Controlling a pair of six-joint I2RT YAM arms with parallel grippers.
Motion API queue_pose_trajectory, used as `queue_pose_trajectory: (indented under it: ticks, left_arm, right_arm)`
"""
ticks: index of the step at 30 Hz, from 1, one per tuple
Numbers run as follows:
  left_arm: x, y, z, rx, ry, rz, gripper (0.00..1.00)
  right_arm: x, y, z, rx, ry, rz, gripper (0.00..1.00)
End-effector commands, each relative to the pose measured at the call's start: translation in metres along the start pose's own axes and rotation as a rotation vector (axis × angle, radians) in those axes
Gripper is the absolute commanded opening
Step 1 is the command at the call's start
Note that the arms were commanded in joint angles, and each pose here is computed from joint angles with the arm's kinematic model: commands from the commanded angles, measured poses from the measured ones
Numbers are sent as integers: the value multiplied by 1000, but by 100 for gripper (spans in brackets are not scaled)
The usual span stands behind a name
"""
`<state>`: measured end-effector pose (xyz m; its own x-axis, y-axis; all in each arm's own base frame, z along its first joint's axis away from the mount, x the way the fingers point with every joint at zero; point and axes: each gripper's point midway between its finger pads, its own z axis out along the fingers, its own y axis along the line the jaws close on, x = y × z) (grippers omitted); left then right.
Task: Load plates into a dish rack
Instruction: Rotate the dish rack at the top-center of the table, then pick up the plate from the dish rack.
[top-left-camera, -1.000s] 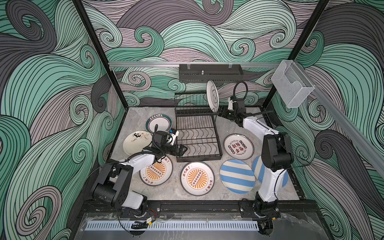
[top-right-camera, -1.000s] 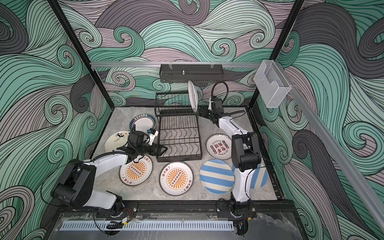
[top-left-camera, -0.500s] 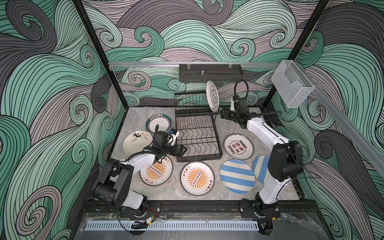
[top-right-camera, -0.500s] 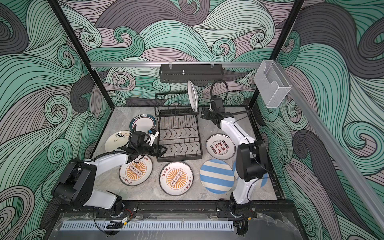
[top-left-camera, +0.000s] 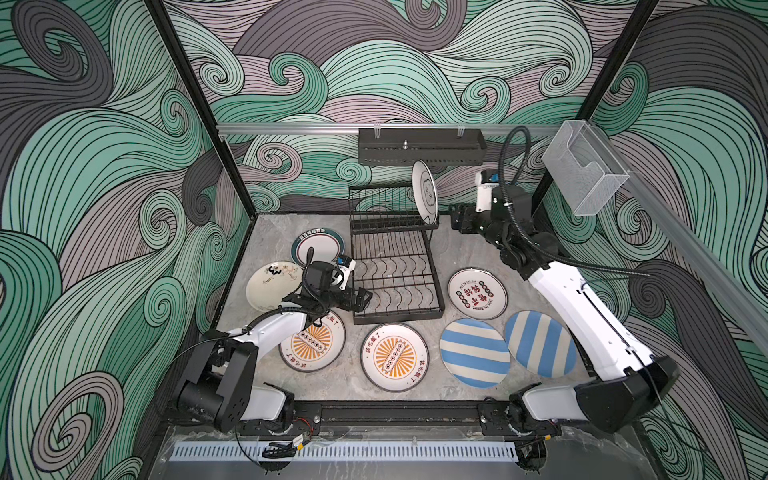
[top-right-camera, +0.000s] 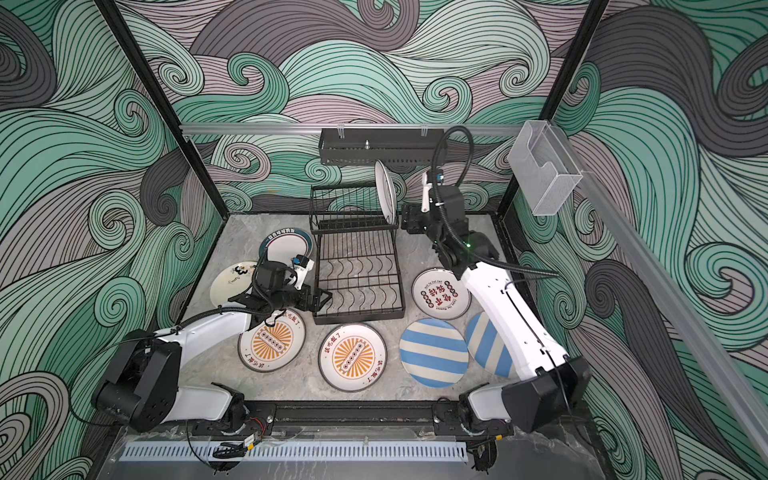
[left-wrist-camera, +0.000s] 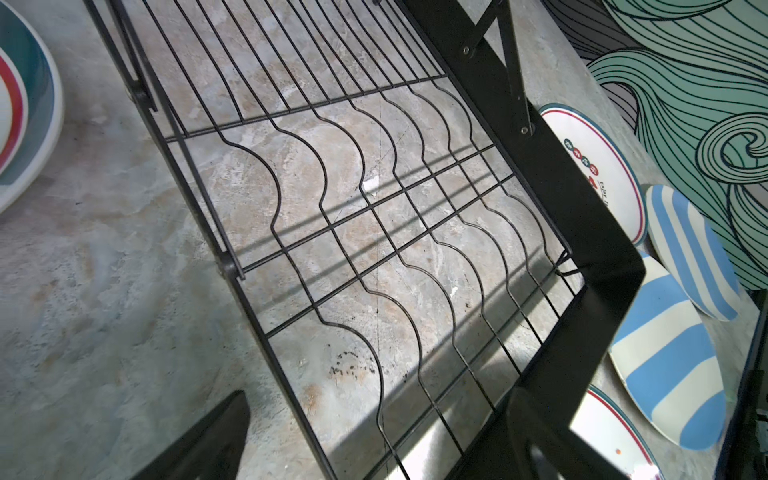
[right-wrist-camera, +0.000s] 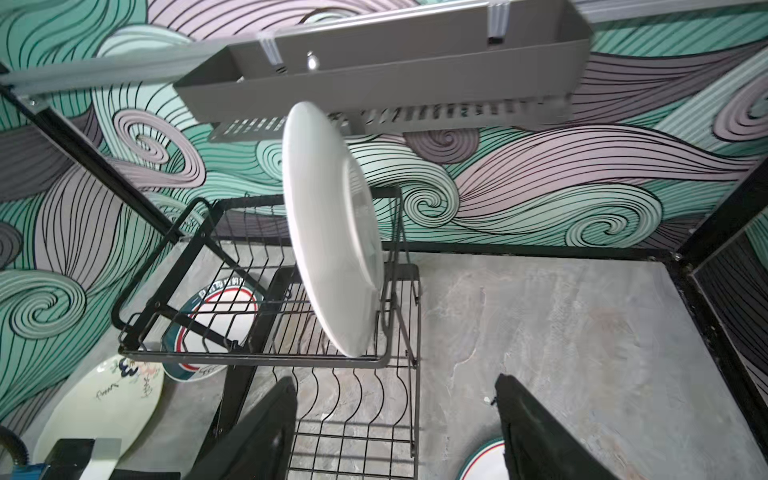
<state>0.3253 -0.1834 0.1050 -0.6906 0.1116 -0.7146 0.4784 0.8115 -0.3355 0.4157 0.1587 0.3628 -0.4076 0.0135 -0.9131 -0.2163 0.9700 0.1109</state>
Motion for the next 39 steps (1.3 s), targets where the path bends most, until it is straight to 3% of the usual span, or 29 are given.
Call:
queue_pose_trajectory:
  ticks: [1, 10, 16, 25, 37, 39]
  left_arm:
    - [-1, 1, -6, -25, -16, 9, 99]
    - [-1, 2, -7, -34, -21, 4, 99]
    - [0, 1, -7, -24, -20, 1, 99]
    - [0, 0, -7, -18, -22, 7, 99]
    - [1, -5, -6, 10, -22, 9, 99]
    - [1, -5, -5, 12, -20, 8, 99]
  right_arm:
    - [-4, 1, 6, 31, -6, -53, 75]
    - [-10, 26, 21, 19, -6, -120, 74]
    - [-8, 32, 46, 66, 30, -163, 66]
    - [-2, 35, 71, 180, 84, -247, 46]
    - [-10, 27, 62, 308, 92, -263, 2]
    - [-14, 27, 59, 310, 86, -257, 0]
